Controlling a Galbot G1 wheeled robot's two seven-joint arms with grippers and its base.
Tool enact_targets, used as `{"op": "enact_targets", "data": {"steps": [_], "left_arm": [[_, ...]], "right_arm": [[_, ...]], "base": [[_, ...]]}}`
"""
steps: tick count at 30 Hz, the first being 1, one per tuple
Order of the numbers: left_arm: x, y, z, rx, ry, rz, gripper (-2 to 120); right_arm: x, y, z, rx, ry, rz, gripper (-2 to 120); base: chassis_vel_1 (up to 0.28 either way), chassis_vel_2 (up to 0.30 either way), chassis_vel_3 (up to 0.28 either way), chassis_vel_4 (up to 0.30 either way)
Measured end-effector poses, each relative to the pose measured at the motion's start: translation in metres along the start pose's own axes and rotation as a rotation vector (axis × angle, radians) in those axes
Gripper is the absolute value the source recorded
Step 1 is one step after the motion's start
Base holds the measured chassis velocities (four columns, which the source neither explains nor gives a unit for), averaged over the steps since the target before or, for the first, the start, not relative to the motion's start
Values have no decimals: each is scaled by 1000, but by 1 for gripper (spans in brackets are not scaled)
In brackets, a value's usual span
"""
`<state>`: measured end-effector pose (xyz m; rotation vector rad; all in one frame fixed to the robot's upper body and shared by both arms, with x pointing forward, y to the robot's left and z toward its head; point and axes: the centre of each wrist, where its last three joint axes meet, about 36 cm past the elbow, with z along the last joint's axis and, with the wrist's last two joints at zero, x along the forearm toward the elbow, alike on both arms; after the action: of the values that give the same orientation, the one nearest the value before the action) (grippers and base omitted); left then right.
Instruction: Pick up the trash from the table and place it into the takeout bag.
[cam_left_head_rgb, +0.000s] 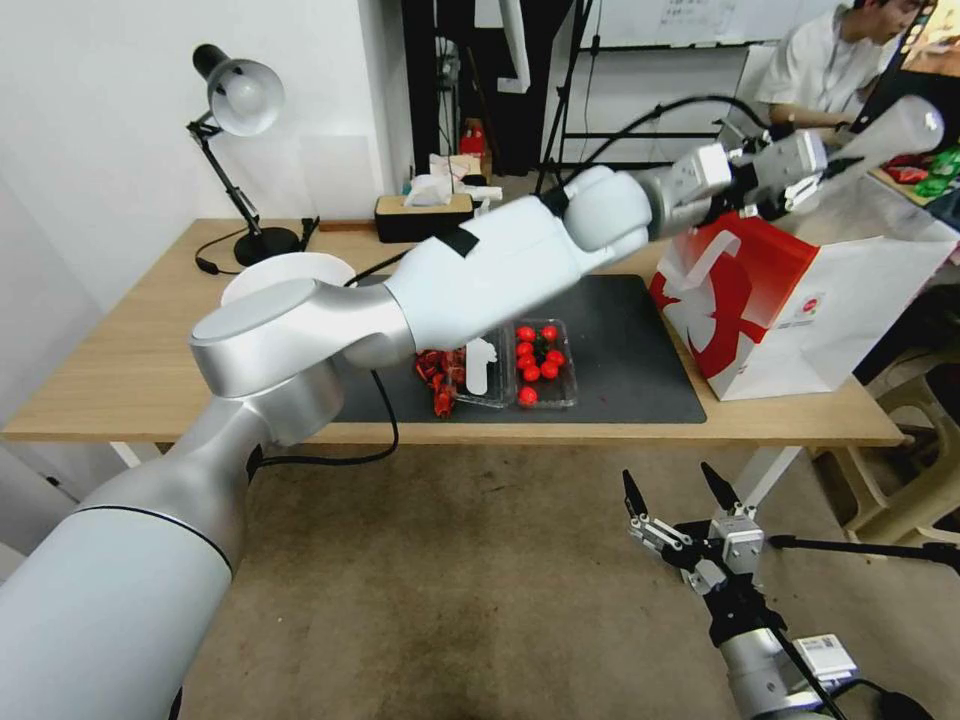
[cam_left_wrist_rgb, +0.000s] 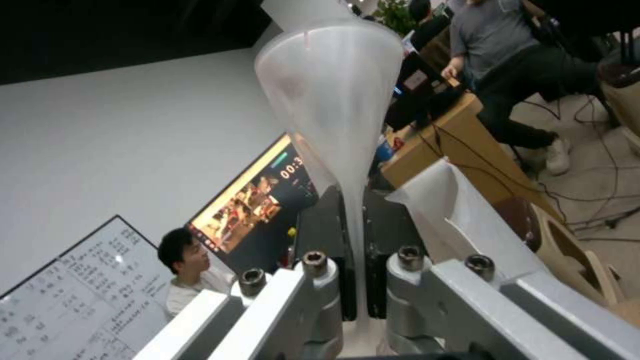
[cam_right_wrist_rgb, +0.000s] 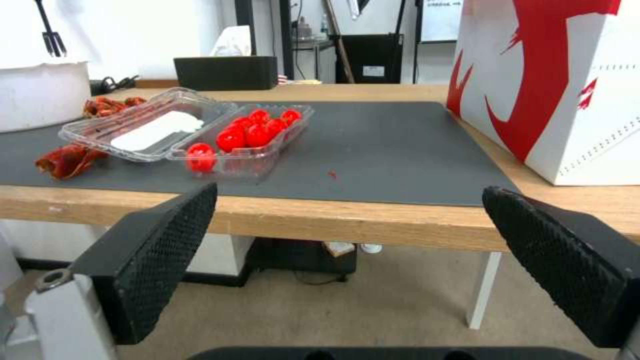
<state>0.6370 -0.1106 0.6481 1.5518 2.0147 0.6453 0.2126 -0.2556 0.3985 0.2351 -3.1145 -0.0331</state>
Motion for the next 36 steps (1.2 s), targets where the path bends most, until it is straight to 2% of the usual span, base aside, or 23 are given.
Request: {"op": "enact_targets", "data": {"steps": [6,20,23,27,28,29,30,32,34,36], "left_arm": [[2,-4,10,-6,26,5,1],[5,-9,20,-26,69,17,1],[4,-9,18,-24,84,18,15],[4,-10,16,-24,84,19,23],[4,-9,16,-23,83,18,32],[4,-8,15,-22,82,14,37],[4,-8,15,-22,82,14,37],[6,-3,16,-18,82,-3,48],[7,-1,17,-17,82,-8,51],[10,3,17,-14,77,-24,63]], "right_arm": [[0,-1,1,-2,4,-2,100],[3,-4,3,-2,20,0,100],[4,-5,3,1,20,1,100],[4,-5,2,1,18,1,100],[3,-5,2,-1,15,3,100],[3,-4,2,-3,13,4,100],[3,-4,2,-3,13,4,100],[3,-3,2,-4,12,5,100],[3,-3,1,-4,10,5,100],[3,-2,-1,-2,5,5,100]], "base": [[0,0,0,0],[0,0,0,0],[0,0,0,0],[0,0,0,0],[0,0,0,0],[0,0,0,0],[0,0,0,0],[0,0,0,0],[0,0,0,0],[0,0,0,0]]}}
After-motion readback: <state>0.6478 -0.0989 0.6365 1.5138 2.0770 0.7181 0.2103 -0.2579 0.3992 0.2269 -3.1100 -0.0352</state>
